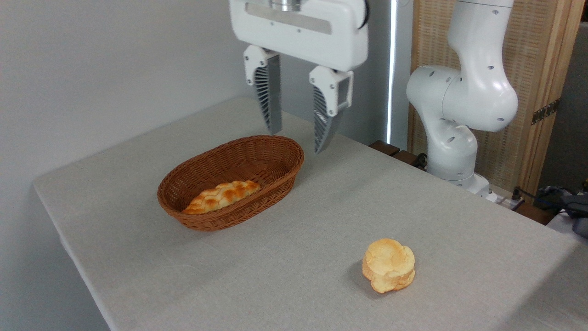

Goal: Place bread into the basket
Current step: 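Move the open gripper over to the round bread roll and lower it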

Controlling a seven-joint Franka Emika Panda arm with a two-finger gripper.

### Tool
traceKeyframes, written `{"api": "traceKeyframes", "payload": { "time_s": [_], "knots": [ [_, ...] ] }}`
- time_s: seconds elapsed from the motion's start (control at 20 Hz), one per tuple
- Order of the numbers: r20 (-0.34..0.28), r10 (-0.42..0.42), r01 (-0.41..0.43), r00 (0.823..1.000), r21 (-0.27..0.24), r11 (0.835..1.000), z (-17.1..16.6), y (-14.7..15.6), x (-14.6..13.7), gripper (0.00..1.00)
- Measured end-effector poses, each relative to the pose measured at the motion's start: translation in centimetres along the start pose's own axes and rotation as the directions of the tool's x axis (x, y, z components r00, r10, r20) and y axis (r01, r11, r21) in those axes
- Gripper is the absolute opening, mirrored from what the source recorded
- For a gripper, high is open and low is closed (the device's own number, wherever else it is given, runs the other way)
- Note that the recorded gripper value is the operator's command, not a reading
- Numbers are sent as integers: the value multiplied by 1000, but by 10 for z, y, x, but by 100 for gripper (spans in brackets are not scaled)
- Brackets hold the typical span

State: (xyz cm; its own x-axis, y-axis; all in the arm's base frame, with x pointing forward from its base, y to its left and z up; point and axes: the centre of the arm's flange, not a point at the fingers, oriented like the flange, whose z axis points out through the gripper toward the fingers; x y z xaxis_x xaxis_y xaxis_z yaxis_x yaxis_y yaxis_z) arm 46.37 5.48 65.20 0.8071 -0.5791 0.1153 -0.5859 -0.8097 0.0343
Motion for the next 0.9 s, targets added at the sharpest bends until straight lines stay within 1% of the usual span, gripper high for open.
{"api": "traceKeyframes", "payload": {
  "time_s": [0.15, 0.25, 0.45, 0.55, 0.65, 0.75, 0.8, 0.9],
  "knots": [
    [-8, 21, -22, 1000, -16, 1000, 2, 0, -26, 100],
    [-11, 39, -39, 999, -32, 999, 7, -8, -44, 100],
    [-16, 64, -65, 998, -78, 995, 25, -25, -80, 100],
    [-20, 75, -77, 997, -91, 993, 34, -28, -90, 100],
    [-29, 75, -77, 997, -83, 994, 44, -28, -91, 100],
    [-38, 67, -70, 997, -70, 995, 61, -31, -94, 100],
    [-35, 63, -65, 997, -51, 997, 73, -35, -97, 100],
    [-8, 69, -70, 998, -4, 998, 101, -41, -104, 100]
  ]
}}
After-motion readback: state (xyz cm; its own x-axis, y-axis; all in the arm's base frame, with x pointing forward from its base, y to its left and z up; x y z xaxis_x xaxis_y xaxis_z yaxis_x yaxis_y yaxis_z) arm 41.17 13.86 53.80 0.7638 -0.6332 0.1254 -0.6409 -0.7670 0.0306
